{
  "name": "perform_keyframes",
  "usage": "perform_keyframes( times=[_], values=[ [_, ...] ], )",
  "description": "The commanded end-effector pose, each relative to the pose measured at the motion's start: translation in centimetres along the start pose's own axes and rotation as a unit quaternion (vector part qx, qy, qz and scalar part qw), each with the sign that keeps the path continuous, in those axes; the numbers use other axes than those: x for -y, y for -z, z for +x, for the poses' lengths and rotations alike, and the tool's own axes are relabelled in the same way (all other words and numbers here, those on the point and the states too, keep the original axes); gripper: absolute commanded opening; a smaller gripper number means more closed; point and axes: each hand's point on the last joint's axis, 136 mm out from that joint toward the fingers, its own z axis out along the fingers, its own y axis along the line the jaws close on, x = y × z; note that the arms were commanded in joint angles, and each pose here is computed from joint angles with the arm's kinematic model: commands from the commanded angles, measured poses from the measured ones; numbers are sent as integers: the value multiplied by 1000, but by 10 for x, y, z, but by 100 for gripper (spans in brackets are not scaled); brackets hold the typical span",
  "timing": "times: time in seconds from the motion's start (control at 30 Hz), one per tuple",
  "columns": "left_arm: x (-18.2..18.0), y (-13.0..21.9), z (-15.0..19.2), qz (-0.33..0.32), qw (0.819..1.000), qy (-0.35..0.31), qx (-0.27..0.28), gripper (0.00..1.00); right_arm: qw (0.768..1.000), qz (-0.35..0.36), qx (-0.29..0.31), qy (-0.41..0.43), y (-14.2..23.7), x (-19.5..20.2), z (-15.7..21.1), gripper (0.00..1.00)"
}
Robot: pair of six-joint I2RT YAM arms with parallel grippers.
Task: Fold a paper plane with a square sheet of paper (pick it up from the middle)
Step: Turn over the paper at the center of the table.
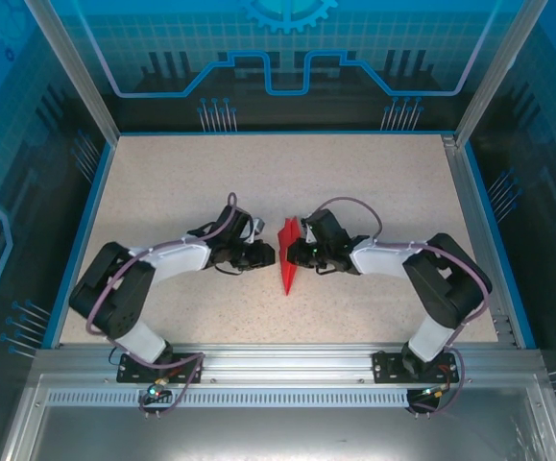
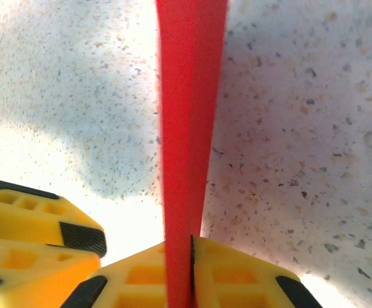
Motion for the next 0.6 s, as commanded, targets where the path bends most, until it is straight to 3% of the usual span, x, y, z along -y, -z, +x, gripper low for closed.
perform_keyframes(
  times=[0.0,0.13,0.33,0.43,0.57],
  values=[
    [-4,23,-12,-19,998,8,57,28,996,37,4,79,31,-14,-12,9],
    [-13,47,-18,-43,994,11,104,29,967,203,-15,152,73,14,-19,9],
    [-34,81,-24,-81,981,26,174,34,871,433,-32,230,125,42,-38,10],
    [-48,94,-23,-96,972,49,208,38,822,504,-44,262,124,43,-42,12],
    [-67,107,-20,-108,962,89,236,40,795,529,-79,287,85,32,-31,11]
  ],
)
